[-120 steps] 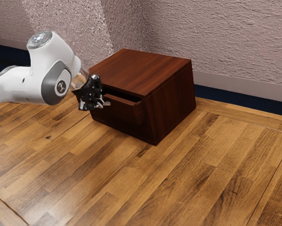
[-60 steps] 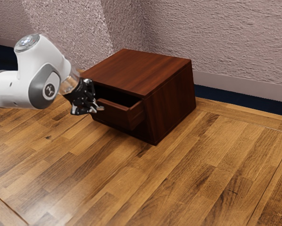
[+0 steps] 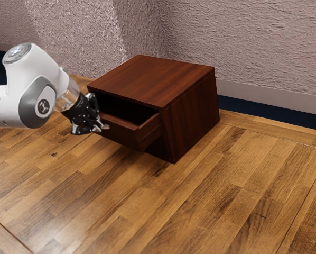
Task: Pull the drawer handle with one arm to open the drawer
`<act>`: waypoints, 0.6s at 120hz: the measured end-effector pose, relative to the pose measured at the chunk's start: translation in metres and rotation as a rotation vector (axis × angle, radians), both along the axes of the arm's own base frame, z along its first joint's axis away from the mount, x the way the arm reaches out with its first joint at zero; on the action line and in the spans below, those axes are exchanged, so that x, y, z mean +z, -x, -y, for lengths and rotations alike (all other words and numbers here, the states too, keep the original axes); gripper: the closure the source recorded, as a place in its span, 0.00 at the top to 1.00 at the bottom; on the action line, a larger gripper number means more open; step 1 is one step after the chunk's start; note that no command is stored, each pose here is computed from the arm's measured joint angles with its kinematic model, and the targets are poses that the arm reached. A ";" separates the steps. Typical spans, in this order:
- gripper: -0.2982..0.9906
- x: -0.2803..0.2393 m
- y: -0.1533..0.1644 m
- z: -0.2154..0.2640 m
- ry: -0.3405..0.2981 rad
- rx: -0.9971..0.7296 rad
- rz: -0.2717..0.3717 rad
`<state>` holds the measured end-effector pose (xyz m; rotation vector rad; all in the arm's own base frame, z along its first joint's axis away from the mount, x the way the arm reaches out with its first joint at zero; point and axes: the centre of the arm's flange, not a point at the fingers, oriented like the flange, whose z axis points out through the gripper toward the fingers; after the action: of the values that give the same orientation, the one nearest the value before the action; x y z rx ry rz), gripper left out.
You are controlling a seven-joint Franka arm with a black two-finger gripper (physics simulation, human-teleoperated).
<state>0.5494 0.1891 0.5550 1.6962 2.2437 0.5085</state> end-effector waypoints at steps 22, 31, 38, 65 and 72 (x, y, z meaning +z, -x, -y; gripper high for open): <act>0.21 0.000 0.009 -0.006 0.000 0.005 0.001; 0.21 0.000 0.015 -0.009 0.004 0.010 0.002; 0.20 0.000 0.019 -0.011 0.008 0.014 0.002; 0.20 -0.002 0.032 -0.017 0.021 0.024 0.001; 0.20 -0.002 0.034 -0.018 0.022 0.025 0.001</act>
<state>0.5150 0.2067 0.5528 1.6594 2.2638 0.4876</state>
